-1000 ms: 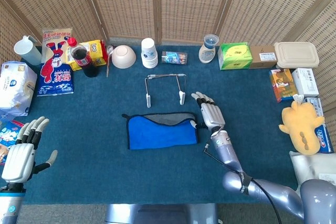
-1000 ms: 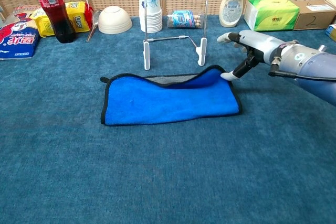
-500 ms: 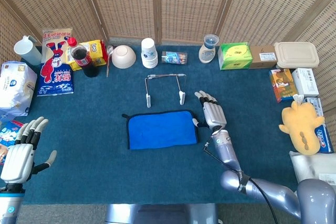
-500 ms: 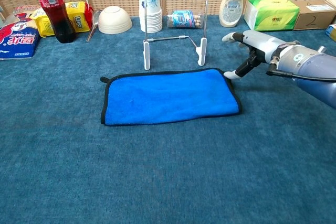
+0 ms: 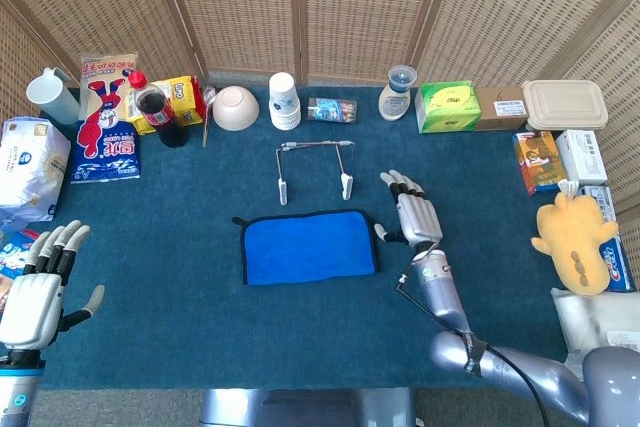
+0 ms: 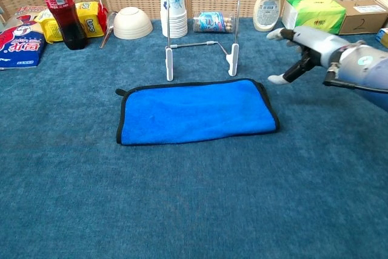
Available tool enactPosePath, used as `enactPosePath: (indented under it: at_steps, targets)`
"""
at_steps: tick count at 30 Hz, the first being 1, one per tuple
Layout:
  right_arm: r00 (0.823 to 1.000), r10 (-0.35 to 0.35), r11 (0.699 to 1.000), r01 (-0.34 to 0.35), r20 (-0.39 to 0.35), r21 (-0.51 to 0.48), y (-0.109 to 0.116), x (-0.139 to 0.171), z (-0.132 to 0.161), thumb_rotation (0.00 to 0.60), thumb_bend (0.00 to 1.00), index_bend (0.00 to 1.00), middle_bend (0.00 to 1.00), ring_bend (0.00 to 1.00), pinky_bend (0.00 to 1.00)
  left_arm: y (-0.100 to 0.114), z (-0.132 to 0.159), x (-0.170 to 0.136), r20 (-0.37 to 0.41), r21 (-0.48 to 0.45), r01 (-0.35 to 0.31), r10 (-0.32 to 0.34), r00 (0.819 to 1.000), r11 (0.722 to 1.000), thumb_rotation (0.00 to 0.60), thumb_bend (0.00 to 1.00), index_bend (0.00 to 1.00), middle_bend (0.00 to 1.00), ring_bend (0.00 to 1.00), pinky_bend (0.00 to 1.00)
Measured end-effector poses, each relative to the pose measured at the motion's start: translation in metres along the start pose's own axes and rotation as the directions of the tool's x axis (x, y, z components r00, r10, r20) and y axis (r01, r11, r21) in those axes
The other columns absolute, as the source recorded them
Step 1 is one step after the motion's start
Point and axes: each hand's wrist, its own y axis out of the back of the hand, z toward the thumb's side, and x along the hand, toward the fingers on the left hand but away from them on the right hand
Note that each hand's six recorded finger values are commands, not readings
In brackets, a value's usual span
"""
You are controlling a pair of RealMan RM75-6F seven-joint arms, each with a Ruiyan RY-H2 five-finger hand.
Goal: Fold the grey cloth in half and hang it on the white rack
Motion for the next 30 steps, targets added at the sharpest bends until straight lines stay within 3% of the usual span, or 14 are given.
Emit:
enactPosePath:
  at_steps: [9,14,19,30]
  targets:
    - [0.996,-0.073,0.997,0.073,-0.041,0.008,0.026,0.024,-0.011,0.6,0.31,0.05,0.05,0.0,0.0,-0.003,-0.001,-0.002,0.016,0.044,0.002,-0.003,1.0,0.999,0.6,0.0,0.06,0.0,0.0,0.0]
    - [0.987,-0.109,0.99,0.118,-0.122,0.072,0.042,0.045,-0.018,0.6,0.31,0.06,0.05,0.0,0.0,-0.005,-0.003,0.0,0.038,0.062,0.012,-0.014,0.999,0.998,0.6,0.0,0.08,0.0,0.0,0.0]
    - [0.975,-0.098,0.978,0.132,-0.2,0.16,0.055,0.075,-0.036,0.6,0.31,0.06,0.05,0.0,0.0,-0.008,-0.004,0.004,0.081,0.091,0.032,-0.039,0.996,0.995,0.6,0.0,0.1,0.0,0.0,0.0]
    - [0.968,-0.185,0.939,0.226,-0.171,0.259,0.084,0.136,-0.083,0.6,0.31,0.08,0.06,0.0,0.0,-0.022,-0.016,0.004,0.077,0.104,0.042,-0.051,0.996,0.994,0.6,0.0,0.14,0.02,0.0,0.0]
